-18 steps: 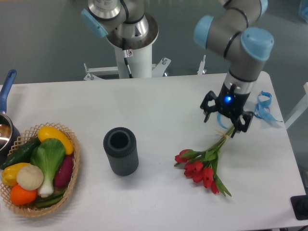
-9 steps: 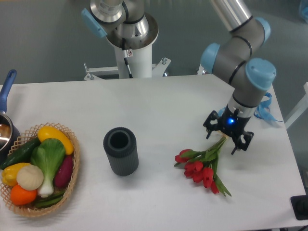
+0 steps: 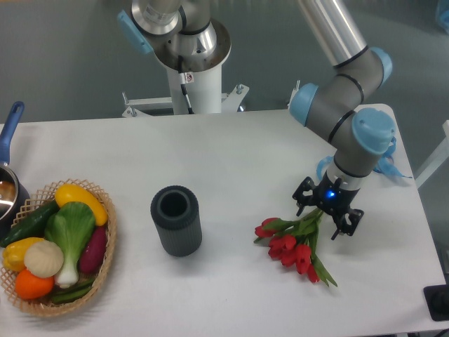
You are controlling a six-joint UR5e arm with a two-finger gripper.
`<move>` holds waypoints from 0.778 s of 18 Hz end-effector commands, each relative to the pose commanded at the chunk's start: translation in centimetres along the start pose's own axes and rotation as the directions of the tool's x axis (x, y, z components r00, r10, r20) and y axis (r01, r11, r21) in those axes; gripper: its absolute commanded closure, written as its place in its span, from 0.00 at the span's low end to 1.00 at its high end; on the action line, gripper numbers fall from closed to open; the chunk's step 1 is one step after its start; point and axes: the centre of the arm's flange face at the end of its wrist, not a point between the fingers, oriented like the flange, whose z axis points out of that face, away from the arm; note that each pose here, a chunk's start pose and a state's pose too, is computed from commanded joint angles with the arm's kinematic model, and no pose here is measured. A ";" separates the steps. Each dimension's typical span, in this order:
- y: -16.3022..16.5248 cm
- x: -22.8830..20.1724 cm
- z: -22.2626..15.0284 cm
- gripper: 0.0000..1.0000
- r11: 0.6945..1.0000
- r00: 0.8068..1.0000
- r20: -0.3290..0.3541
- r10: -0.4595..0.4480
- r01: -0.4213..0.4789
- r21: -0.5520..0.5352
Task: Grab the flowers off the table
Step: 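Lower the open gripper along the stems toward the tulip heads, then close the gripper around the tulip stems below the flower heads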
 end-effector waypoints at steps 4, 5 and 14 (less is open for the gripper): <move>0.1 0.4 0.4 0.00 1.000 1.000 -0.007 -0.001 0.001 -0.004; 0.1 0.4 0.5 0.01 1.000 1.000 -0.009 -0.001 0.001 -0.006; 0.1 0.6 1.0 0.35 1.000 1.000 0.015 0.008 -0.008 -0.024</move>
